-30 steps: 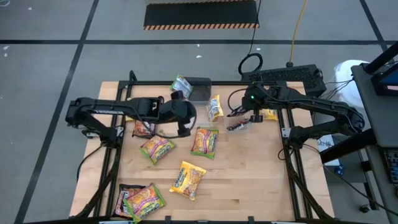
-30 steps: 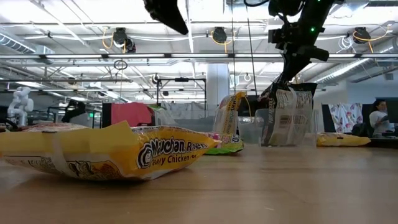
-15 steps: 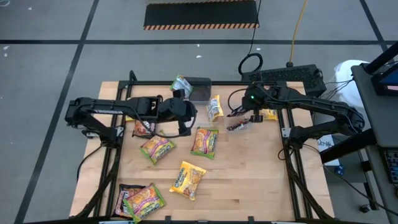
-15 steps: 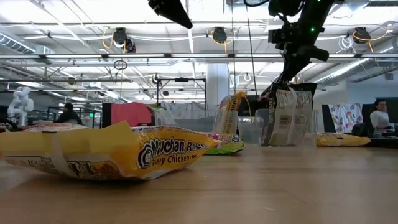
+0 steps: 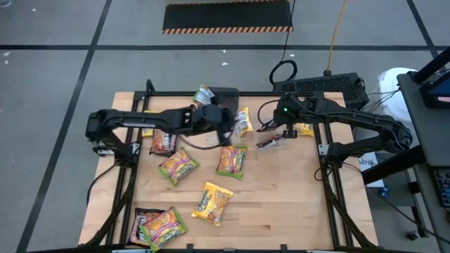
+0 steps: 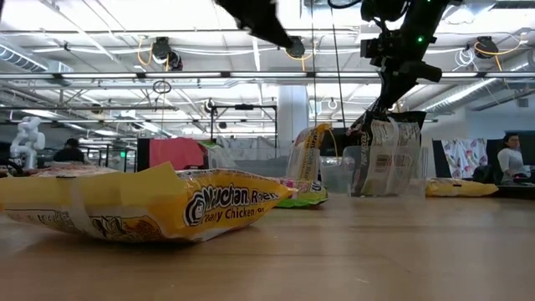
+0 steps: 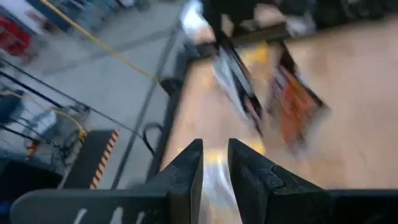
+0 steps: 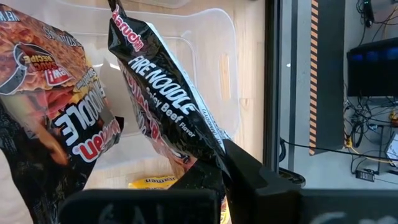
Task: Sort Maruchan noodles
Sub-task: Put the black noodle pack into the right transparent bin
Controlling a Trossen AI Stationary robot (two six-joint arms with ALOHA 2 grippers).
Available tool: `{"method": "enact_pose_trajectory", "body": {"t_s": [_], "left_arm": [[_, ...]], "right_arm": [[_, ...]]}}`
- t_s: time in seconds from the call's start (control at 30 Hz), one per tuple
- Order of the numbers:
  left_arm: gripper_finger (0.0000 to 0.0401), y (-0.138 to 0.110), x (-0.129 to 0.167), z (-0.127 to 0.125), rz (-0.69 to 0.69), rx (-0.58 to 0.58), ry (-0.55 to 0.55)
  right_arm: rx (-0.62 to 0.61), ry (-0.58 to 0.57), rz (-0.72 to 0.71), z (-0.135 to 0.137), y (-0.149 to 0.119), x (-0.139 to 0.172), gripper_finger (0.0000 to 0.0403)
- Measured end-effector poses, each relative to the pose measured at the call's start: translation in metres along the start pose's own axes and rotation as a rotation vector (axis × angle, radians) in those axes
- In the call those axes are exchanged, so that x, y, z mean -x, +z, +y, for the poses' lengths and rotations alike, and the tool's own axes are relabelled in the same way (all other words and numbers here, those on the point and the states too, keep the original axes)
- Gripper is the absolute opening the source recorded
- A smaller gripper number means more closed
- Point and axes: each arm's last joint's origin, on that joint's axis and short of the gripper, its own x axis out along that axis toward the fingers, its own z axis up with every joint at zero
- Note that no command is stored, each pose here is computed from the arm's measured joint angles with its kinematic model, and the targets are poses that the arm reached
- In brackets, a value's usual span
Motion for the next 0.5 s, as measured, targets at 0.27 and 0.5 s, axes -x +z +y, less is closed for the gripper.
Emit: {"method": "enact_pose_trajectory", "body": {"t_s": [0.27,0.5], "left_arm": [[0.0083,-0.009,-0.056,-0.005,-0.149,0.142,-0.151],[0.0083,-0.027,-0.093,-0.024,-0.136,0.157,-0.201]], "right_arm": [[-0.002,-0.003,-0.007,0.000,0.001,0.000,0.0000],[-0.005,-0.003,-0.007,0.000,0.001,0.000,0.0000]]}}
